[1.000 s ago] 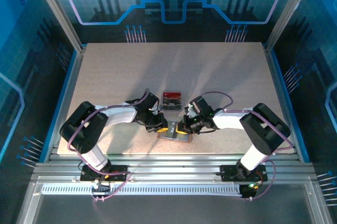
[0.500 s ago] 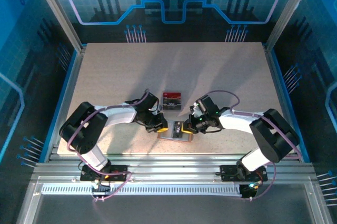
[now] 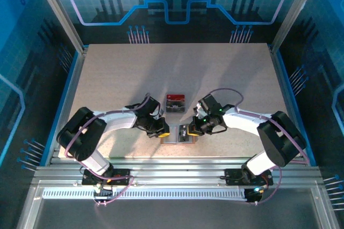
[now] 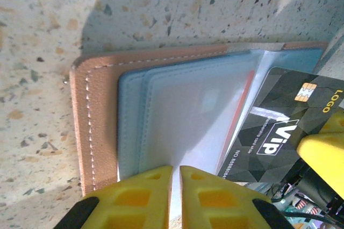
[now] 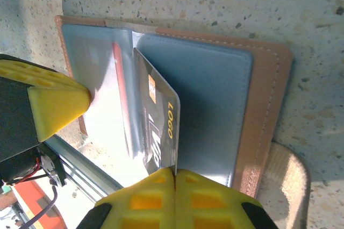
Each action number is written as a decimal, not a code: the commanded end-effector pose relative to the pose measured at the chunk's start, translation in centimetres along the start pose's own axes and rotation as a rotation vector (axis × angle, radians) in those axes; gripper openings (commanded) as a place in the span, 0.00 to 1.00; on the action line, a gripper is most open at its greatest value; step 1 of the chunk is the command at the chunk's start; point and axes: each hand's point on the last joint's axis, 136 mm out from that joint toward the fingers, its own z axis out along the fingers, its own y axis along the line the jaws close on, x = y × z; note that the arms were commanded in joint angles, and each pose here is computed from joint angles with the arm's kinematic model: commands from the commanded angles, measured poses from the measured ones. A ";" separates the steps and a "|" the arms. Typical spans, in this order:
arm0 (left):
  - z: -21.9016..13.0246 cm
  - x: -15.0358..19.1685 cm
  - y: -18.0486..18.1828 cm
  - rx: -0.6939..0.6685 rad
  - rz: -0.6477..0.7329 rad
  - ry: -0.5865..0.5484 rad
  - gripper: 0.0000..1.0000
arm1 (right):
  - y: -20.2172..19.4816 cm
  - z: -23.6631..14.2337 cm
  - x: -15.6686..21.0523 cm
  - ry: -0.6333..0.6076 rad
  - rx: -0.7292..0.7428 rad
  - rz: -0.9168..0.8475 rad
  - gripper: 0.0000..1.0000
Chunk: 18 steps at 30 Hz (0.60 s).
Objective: Take the credit cards out of the card holder
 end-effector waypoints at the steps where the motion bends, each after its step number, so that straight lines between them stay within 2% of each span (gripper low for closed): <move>1: -0.1 0.8 1.3 -0.048 -0.039 0.005 0.13 | -0.2 -0.5 -0.1 0.002 0.023 -0.007 0.00; 7: -0.1 0.5 0.8 -0.037 -0.033 0.003 0.13 | 1.2 0.6 -0.2 0.027 -0.001 -0.029 0.00; 12: -0.1 0.5 0.7 -0.033 -0.027 0.000 0.13 | 2.3 1.2 -0.4 0.029 -0.022 -0.031 0.12; 18: -0.1 0.4 0.5 -0.028 -0.024 0.000 0.13 | 2.5 0.8 -0.3 0.009 -0.009 -0.025 0.18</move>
